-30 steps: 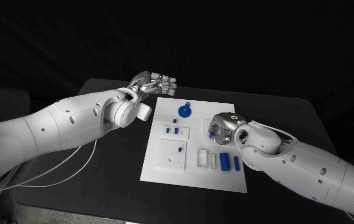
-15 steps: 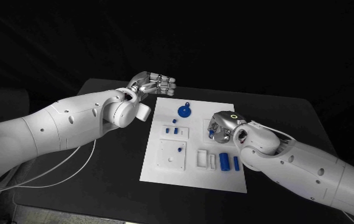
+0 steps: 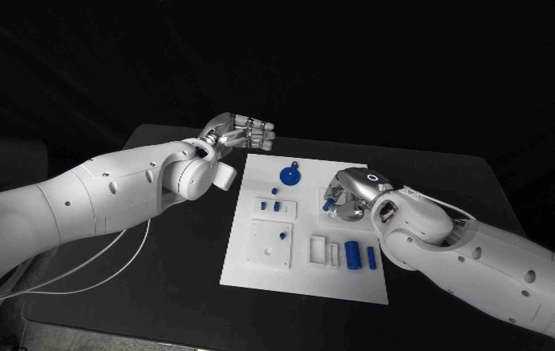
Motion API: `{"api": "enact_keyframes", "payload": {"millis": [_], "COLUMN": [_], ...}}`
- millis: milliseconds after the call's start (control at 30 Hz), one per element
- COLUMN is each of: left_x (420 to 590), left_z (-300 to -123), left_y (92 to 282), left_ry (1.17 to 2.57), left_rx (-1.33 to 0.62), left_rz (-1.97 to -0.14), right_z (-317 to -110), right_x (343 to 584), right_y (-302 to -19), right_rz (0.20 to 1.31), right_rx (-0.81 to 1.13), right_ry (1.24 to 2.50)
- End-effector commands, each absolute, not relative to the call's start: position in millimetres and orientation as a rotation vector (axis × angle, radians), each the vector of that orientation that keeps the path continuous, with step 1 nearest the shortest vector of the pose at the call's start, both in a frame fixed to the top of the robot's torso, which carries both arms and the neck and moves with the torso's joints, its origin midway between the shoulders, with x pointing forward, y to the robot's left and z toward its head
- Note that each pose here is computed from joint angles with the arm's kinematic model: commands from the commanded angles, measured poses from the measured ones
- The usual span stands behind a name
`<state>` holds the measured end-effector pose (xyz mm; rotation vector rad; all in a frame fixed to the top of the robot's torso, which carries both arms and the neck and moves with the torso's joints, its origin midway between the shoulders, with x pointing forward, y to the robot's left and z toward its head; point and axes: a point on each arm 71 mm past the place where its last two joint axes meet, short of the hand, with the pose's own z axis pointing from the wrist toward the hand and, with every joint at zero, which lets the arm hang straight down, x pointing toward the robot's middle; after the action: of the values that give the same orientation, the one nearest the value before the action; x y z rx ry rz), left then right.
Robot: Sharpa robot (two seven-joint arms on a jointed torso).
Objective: Assemble the parts on the task board
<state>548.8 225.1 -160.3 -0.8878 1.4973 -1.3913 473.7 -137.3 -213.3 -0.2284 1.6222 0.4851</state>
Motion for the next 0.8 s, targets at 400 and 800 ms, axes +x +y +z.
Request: {"api": "enact_keyframes", "payload": {"millis": [400, 800], "left_x": [550.1, 551.8], "left_z": [-159.4, -160.2], "left_y": [222.5, 213.4], "left_ry": [1.496, 1.502], "left_rx": [-0.887, -0.885], "left_rz": [-1.410, -1.426], "right_z": [-201.8, -222.2], "right_x": [452.0, 424.7], "right_y": [-91.6, -32.1], "right_rz": [0.668, 0.770], "right_rx": [-0.243, -0.398], "right_ry": [1.602, 1.607]}}
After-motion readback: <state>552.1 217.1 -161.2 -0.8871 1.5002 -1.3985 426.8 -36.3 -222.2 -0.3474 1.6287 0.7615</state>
